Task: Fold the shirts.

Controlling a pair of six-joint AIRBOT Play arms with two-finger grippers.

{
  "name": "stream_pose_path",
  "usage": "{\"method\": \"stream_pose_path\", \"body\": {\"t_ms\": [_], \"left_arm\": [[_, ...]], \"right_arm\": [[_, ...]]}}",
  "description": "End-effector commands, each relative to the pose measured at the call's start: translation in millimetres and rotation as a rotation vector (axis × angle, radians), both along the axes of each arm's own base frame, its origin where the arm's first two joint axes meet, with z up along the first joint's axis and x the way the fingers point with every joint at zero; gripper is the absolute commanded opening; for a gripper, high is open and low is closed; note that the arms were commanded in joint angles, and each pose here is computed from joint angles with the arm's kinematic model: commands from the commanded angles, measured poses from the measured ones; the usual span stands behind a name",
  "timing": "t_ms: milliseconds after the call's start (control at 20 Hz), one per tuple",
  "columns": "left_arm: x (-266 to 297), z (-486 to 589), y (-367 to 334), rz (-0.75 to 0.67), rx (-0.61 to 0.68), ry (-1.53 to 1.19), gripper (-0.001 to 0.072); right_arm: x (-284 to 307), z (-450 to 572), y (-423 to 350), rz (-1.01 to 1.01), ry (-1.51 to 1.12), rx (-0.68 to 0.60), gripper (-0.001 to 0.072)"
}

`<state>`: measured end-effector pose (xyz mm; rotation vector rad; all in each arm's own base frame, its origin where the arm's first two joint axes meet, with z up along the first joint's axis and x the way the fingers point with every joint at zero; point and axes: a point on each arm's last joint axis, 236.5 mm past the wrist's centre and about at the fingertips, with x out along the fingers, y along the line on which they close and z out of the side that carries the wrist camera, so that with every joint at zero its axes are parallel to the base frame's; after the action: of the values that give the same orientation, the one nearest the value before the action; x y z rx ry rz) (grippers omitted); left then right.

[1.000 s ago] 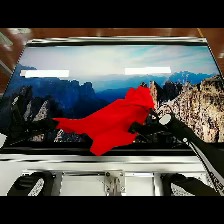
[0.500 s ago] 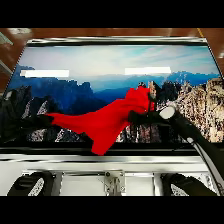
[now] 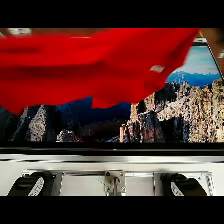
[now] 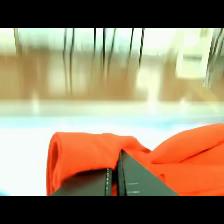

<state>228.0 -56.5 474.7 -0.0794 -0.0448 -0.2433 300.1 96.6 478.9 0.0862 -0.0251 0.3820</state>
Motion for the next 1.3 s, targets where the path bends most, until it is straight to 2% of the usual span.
{"method": "stream_pose_path", "body": {"t_ms": [0,150,400,550,650,850,1100,1250], "left_arm": [[-85.1,78.8,-5.6,0.001,0.038,-0.225,0.0044],[-106.8,54.8,-8.5,-0.005,0.058,-0.126,0.0043],[-96.1,-47.5,-5.2,-0.016,0.150,0.282,0.0043],[-76.2,-104.6,-3.2,-0.032,0.151,0.480,0.0043],[-56.5,-147.9,0.4,-0.019,0.094,0.625,0.0043],[-19.5,-256.2,10.1,0.004,0.070,0.893,0.0043],[59.4,-358.0,19.1,0.055,-0.006,0.988,0.0043],[134.9,-388.6,28.9,0.104,-0.055,0.940,0.0043]], "right_arm": [[-79.4,72.1,-25.4,-0.075,-0.152,-0.005,0.0055],[-102.7,55.3,-23.5,-0.055,-0.068,-0.009,0.0055],[-117.7,45.6,-40.8,-0.120,-0.012,0.044,0.0055],[-101.5,-1.7,-39.7,-0.126,0.193,0.009,0.0055],[-84.6,-53.2,-49.9,-0.175,0.409,-0.062,0.0055],[-16.1,-146.6,-83.2,-0.336,0.718,-0.177,0.0055],[132.0,-264.7,-74.7,-0.348,0.746,-0.230,0.0055],[212.6,-328.8,-56.0,-0.342,0.733,-0.102,0.0055]]}}
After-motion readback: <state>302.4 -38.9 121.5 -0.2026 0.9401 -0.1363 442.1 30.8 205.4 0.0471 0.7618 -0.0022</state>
